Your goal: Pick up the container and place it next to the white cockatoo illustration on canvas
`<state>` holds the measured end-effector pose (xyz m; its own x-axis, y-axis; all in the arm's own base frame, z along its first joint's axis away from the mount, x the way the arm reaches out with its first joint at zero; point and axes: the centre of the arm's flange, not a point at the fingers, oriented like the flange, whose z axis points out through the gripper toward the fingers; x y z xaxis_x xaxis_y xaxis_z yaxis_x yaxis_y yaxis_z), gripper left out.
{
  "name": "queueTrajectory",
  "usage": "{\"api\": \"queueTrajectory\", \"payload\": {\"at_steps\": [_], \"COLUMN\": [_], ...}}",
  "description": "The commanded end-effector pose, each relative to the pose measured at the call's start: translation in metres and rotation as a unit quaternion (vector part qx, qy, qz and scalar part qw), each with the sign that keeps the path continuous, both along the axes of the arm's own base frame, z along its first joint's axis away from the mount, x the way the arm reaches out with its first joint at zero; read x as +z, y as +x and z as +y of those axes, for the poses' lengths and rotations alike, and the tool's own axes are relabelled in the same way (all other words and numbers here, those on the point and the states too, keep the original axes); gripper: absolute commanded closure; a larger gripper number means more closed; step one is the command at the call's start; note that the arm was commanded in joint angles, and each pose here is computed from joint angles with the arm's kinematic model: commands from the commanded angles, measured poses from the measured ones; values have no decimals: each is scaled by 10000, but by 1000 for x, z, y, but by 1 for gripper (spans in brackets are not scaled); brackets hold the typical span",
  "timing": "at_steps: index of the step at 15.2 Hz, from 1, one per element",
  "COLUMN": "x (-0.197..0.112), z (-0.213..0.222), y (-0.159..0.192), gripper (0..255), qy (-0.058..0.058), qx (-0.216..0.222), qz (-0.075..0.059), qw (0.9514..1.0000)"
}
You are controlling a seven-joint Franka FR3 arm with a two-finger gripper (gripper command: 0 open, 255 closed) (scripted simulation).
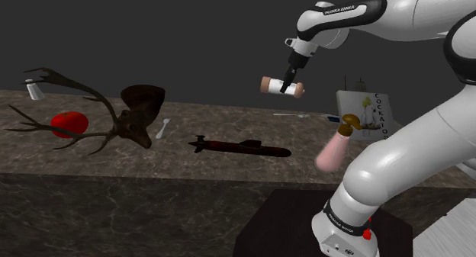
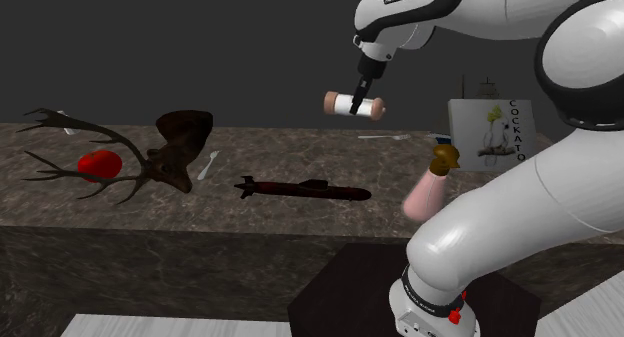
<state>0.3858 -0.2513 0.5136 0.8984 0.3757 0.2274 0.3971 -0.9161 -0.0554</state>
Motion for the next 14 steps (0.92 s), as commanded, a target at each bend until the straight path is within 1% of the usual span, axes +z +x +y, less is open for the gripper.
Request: {"api": "queueTrajectory", "payload": {"at_steps": [1, 5, 14], "x": [11, 30, 30], "z": [-1, -1, -95], "y": [0, 0, -73], "gripper": [255, 255, 255], "qy": [0, 0, 0], "qx": [1, 1, 1], "qz": [1, 1, 1], "qw": [10000, 10000, 10000]}}
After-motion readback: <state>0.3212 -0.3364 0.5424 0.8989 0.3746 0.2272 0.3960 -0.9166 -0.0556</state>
